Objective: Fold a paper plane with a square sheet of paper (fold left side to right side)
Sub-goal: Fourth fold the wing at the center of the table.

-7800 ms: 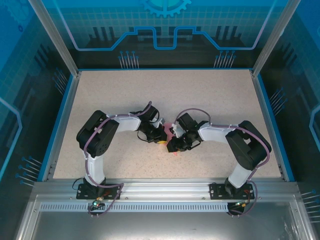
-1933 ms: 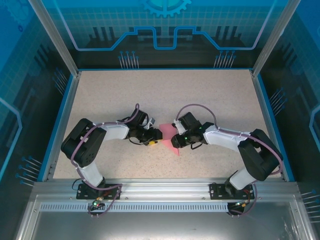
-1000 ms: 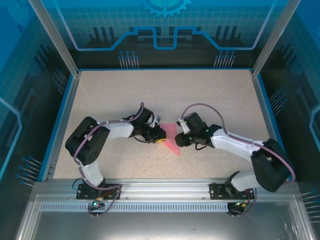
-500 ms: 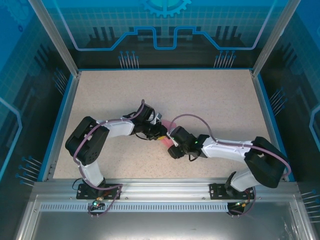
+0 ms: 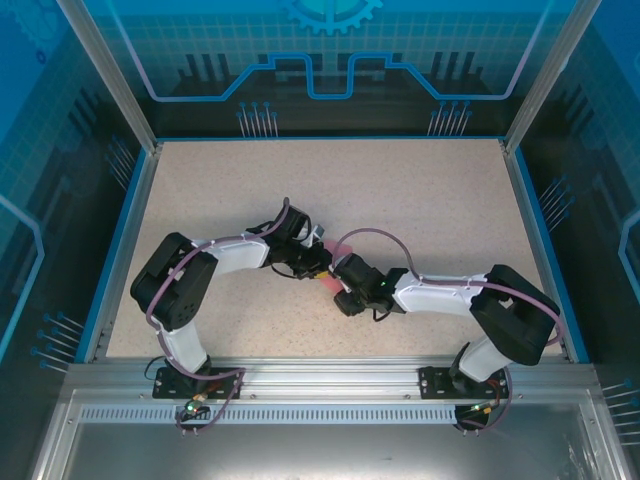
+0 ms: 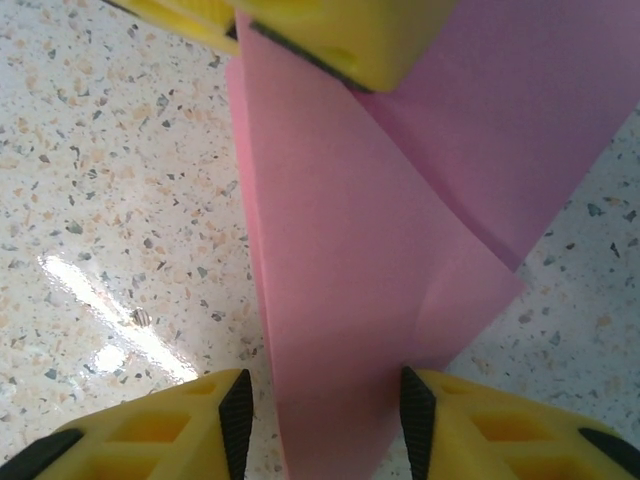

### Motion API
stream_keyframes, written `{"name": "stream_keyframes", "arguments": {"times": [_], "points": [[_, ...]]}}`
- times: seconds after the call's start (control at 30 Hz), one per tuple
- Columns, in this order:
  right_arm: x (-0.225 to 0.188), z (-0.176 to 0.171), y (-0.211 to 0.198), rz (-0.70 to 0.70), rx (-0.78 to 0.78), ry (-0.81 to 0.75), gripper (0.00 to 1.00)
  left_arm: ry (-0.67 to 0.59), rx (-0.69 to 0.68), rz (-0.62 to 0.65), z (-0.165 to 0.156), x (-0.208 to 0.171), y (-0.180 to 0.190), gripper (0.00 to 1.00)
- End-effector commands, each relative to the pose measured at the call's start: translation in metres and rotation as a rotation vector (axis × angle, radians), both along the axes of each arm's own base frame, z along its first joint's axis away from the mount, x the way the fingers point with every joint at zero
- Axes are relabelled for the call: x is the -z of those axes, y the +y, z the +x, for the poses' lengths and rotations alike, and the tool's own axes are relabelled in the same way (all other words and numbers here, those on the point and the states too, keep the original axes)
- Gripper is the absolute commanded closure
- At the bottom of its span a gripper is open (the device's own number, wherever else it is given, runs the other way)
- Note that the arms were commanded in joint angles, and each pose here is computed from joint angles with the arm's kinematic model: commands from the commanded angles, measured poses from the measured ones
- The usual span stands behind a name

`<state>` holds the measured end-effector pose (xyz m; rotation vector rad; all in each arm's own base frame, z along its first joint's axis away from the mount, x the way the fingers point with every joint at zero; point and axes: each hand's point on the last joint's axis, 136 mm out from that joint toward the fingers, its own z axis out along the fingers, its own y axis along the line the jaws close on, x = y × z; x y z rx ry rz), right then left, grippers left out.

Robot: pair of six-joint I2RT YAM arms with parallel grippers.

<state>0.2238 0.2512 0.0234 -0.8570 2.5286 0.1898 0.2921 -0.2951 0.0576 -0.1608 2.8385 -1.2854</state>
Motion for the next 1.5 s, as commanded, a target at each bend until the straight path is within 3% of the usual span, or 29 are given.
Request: {"name": "stream_keyframes", "arguments": {"times": [0.0,0.2,0.57,1.0,1.3,1.47], "points": [[-0.003,0.003,0.008,0.0,-0.012,-0.022,0.58,-0.001,0.003,-0.012,0.0,-0.015,-0.003,0.82],[0.001,-0.001,0.005,-0.011,-0.015,-0.01,0.64,-0.009,0.005,-0.001,0.0,-0.016,-0.002,0.75],[0.008,-0.005,0.0,-0.025,-0.005,0.011,0.87,-0.026,0.001,0.012,0.001,-0.022,0.004,0.68],[0.013,-0.01,0.0,0.026,0.016,0.042,0.95,-0.094,-0.1,0.038,0.01,-0.045,0.055,0.45],[0.002,-0.011,0.006,0.198,0.016,0.113,0.97,-0.052,-0.109,0.031,-0.002,-0.03,0.067,0.45],[-0.002,-0.011,0.009,0.309,0.023,0.192,0.97,-0.02,-0.091,-0.001,-0.008,-0.017,0.059,0.56]]}}
